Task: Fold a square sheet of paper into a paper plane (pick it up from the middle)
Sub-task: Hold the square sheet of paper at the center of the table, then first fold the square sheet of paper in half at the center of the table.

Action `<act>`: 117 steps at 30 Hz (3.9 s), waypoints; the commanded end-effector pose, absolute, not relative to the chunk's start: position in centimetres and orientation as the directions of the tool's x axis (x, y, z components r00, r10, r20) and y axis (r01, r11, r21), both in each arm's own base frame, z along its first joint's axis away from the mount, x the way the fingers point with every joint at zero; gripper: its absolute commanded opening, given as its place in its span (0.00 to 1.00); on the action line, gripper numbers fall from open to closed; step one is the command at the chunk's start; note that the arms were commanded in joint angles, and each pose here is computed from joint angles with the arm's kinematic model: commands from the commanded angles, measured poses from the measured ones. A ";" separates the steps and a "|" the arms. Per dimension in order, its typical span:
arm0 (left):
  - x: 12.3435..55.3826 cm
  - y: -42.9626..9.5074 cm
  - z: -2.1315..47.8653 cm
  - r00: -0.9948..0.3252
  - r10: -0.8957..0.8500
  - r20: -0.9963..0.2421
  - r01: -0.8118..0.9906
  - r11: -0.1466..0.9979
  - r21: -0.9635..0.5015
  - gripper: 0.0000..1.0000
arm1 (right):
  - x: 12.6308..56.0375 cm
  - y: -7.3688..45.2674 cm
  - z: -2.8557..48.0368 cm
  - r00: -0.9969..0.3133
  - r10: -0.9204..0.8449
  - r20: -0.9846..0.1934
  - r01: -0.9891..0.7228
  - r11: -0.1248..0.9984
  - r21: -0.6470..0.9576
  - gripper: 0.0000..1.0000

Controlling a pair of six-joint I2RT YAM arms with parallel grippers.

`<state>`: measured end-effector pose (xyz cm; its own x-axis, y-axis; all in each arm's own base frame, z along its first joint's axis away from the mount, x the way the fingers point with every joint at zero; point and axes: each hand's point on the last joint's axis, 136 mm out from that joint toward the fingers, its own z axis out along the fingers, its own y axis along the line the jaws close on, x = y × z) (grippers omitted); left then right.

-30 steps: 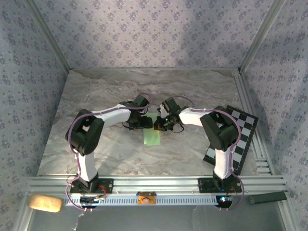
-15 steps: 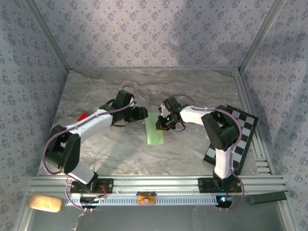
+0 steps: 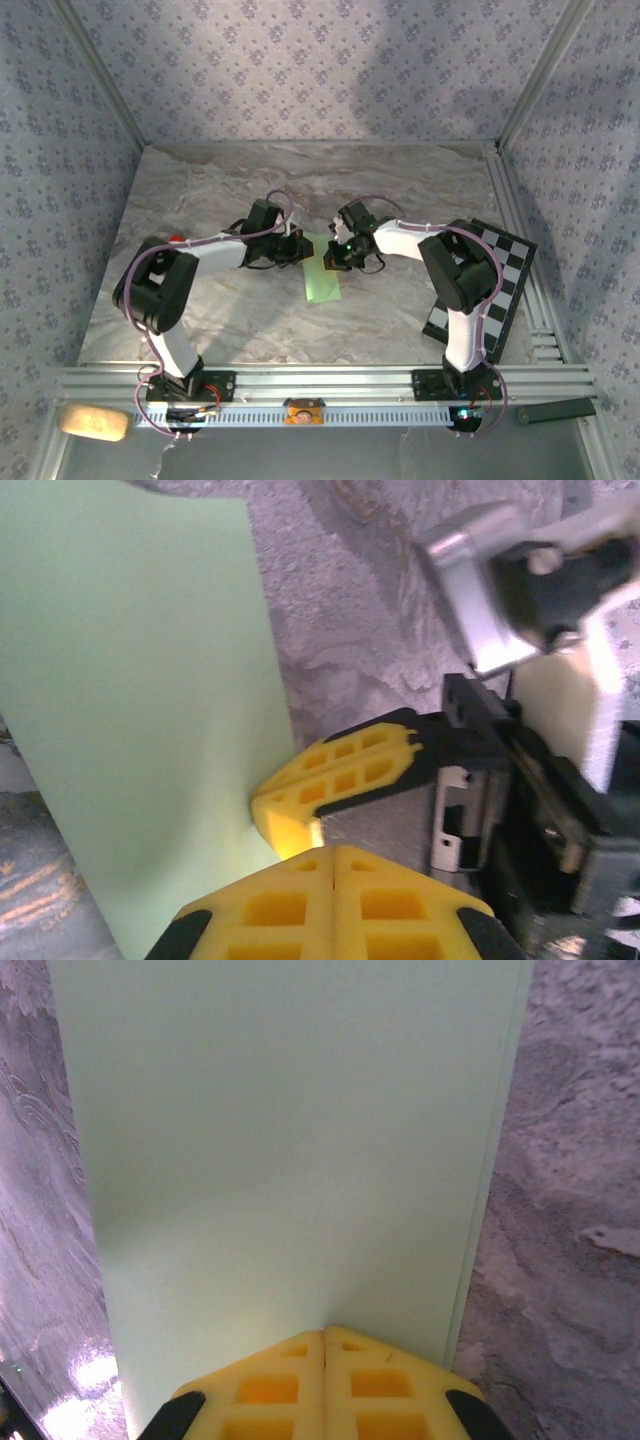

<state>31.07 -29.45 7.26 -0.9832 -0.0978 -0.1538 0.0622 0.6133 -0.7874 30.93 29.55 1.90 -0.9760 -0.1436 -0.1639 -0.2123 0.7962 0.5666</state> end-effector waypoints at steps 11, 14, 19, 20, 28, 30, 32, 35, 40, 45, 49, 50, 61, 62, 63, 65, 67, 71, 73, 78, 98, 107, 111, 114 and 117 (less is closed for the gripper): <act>29.8 -26.8 1.5 -0.992 -0.051 -0.115 0.040 0.740 -0.672 0.00 | 28.5 25.5 -2.6 -0.992 -0.125 -0.029 -0.126 0.906 0.404 0.00; 29.5 -25.7 0.1 -0.992 -0.055 -0.114 0.031 0.765 -0.643 0.00 | 28.3 25.2 -2.8 -0.992 -0.122 -0.021 -0.121 0.911 0.394 0.00; 29.3 -24.6 -0.8 -0.991 -0.046 -0.126 0.039 0.801 -0.597 0.00 | 28.0 24.9 -3.0 -0.993 -0.122 -0.011 -0.116 0.914 0.390 0.00; 29.3 -24.4 -0.8 -0.991 -0.044 -0.129 0.041 0.805 -0.592 0.00 | 28.0 24.9 -3.0 -0.993 -0.122 -0.012 -0.117 0.914 0.389 0.00; 30.4 -26.8 4.9 -0.983 -0.089 -0.159 0.050 0.705 -0.708 0.02 | 28.2 24.9 -2.6 -0.993 -0.116 -0.020 -0.115 0.914 0.389 0.00; 30.4 -27.2 6.1 -0.984 -0.102 -0.148 0.038 0.685 -0.728 0.02 | 28.2 24.8 -2.6 -0.993 -0.115 -0.021 -0.114 0.915 0.386 0.00; 30.1 -27.7 6.6 -0.988 -0.110 -0.109 0.008 0.667 -0.745 0.02 | 28.2 24.7 -2.6 -0.993 -0.114 -0.021 -0.113 0.917 0.383 0.00; 29.2 -28.9 6.4 -0.995 -0.074 -0.062 -0.001 0.647 -0.762 0.02 | 28.1 24.8 -2.6 -0.993 -0.113 -0.016 -0.110 0.916 0.386 0.00; 27.9 -29.1 3.9 -0.998 -0.059 -0.001 -0.039 0.678 -0.734 0.01 | 28.1 24.8 -2.6 -0.993 -0.114 -0.016 -0.111 0.916 0.386 0.00; 26.7 -27.6 1.1 -0.997 -0.073 0.024 -0.070 0.730 -0.680 0.00 | 27.8 24.5 -2.9 -0.994 -0.111 -0.009 -0.106 0.918 0.382 0.00; 25.8 -26.4 -0.6 -0.997 -0.070 0.026 -0.070 0.764 -0.641 0.00 | 27.8 24.4 -3.0 -0.994 -0.108 -0.008 -0.103 0.919 0.382 0.00; 25.7 -26.3 -0.7 -0.997 -0.067 0.023 -0.066 0.768 -0.637 0.00 | 27.8 24.4 -3.1 -0.994 -0.108 -0.008 -0.102 0.919 0.382 0.00; 27.2 -28.3 5.3 -0.993 -0.082 -0.079 0.005 0.664 -0.747 0.07 | 28.0 24.2 -2.9 -0.995 -0.099 -0.017 -0.098 0.919 0.381 0.00; 27.2 -28.5 5.6 -0.993 -0.084 -0.081 0.005 0.660 -0.751 0.09 | 28.0 24.1 -2.8 -0.995 -0.098 -0.019 -0.098 0.919 0.381 0.00; 27.1 -28.6 5.6 -0.993 -0.085 -0.077 0.003 0.652 -0.758 0.09 | 27.9 24.1 -2.9 -0.995 -0.100 -0.017 -0.099 0.920 0.380 0.00; 26.7 -29.2 5.6 -0.995 -0.082 -0.063 -0.003 0.628 -0.778 0.10 | 28.0 23.9 -2.9 -0.995 -0.098 -0.017 -0.097 0.921 0.377 0.00; 26.0 -29.7 5.0 -0.997 -0.068 -0.049 -0.004 0.630 -0.777 0.10 | 28.0 23.8 -2.8 -0.995 -0.097 -0.020 -0.097 0.921 0.377 0.00; 24.5 -29.0 2.5 -0.998 -0.056 -0.025 -0.021 0.699 -0.715 0.10 | 28.0 23.7 -2.9 -0.995 -0.096 -0.020 -0.096 0.923 0.372 0.00; 24.0 -28.3 1.3 -0.998 -0.062 -0.016 -0.035 0.731 -0.681 0.09 | 28.0 23.7 -2.9 -0.995 -0.094 -0.019 -0.095 0.923 0.373 0.00; 22.6 -26.8 -0.4 -0.998 -0.058 -0.010 -0.039 0.779 -0.626 0.08 | 28.1 23.6 -3.1 -0.996 -0.090 -0.018 -0.091 0.924 0.370 0.00; 22.5 -30.0 3.0 -0.998 -0.019 -0.060 0.031 0.683 -0.729 0.14 | 28.1 23.6 -3.0 -0.996 -0.091 -0.019 -0.092 0.923 0.374 0.00; 19.4 -28.3 -0.6 -0.999 0.035 0.005 0.024 0.776 -0.630 0.11 | 28.0 23.3 -3.3 -0.996 -0.089 -0.016 -0.089 0.927 0.363 0.00; 18.3 -27.5 -0.9 -0.998 0.062 0.019 0.038 0.794 -0.607 0.12 | 27.9 23.0 -3.5 -0.996 -0.085 -0.012 -0.083 0.930 0.359 0.00; 17.9 -27.4 -0.8 -0.997 0.069 0.020 0.042 0.788 -0.614 0.13 | 27.9 22.9 -3.5 -0.996 -0.084 -0.010 -0.082 0.930 0.359 0.00; 17.4 -27.4 -0.7 -0.996 0.084 0.021 0.054 0.785 -0.617 0.13 | 27.9 22.8 -3.5 -0.996 -0.084 -0.011 -0.083 0.930 0.359 0.00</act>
<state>21.39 -29.81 1.88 -0.9934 0.0329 -0.1099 0.1002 0.7154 -0.6915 30.75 28.37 1.73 -0.9785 -0.1232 -0.1655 -0.1959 0.8059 0.5587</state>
